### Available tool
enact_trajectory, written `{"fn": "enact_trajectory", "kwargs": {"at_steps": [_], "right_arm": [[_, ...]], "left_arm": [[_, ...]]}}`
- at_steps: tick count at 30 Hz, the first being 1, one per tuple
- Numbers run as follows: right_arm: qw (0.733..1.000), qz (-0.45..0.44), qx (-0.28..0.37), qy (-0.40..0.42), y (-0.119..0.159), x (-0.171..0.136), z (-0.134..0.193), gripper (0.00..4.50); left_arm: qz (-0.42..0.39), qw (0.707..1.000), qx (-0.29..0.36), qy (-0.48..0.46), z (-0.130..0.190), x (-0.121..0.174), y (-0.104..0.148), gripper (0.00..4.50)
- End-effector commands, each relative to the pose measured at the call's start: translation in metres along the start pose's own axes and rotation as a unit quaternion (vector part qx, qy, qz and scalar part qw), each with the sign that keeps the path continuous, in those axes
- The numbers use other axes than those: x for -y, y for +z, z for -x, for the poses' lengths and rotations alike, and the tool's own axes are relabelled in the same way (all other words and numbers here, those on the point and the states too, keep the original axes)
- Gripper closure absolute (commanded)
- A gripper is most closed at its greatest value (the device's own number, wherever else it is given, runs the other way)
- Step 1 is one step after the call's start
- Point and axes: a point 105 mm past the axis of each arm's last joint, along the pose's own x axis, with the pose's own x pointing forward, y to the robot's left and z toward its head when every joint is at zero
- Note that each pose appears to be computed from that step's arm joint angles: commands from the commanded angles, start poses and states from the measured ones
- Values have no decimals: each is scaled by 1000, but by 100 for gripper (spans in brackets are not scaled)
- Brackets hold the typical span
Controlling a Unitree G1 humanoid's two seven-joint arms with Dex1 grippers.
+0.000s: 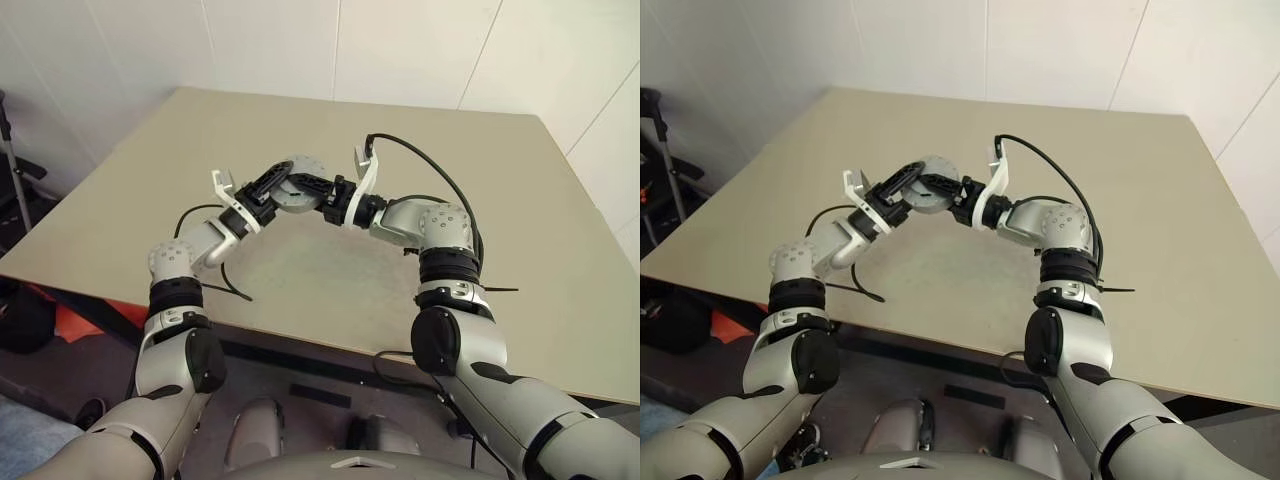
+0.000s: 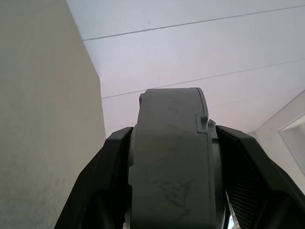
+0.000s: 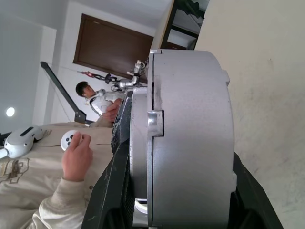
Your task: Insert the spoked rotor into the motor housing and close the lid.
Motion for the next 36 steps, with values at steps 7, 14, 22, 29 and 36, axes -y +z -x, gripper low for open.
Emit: {"fn": "enact_trajectory", "kwargs": {"at_steps": [7,14,22,29,36], "right_arm": [[999,45,18,18,12,-15,0,243],[994,104,25,-37,14,0,-3,14],[982,149,48,-104,20,25,0,4],[979,162,61,-111,25,28,2,4],[978,176,57,-100,22,23,-3,4]], "left_arm": [[-25,1000,5,18,0,1,5,213],[-33,998,22,39,4,-7,11,213],[-91,984,116,102,24,-25,46,213],[-105,946,253,176,79,-43,99,213],[-80,918,298,249,99,-73,104,213]]}}
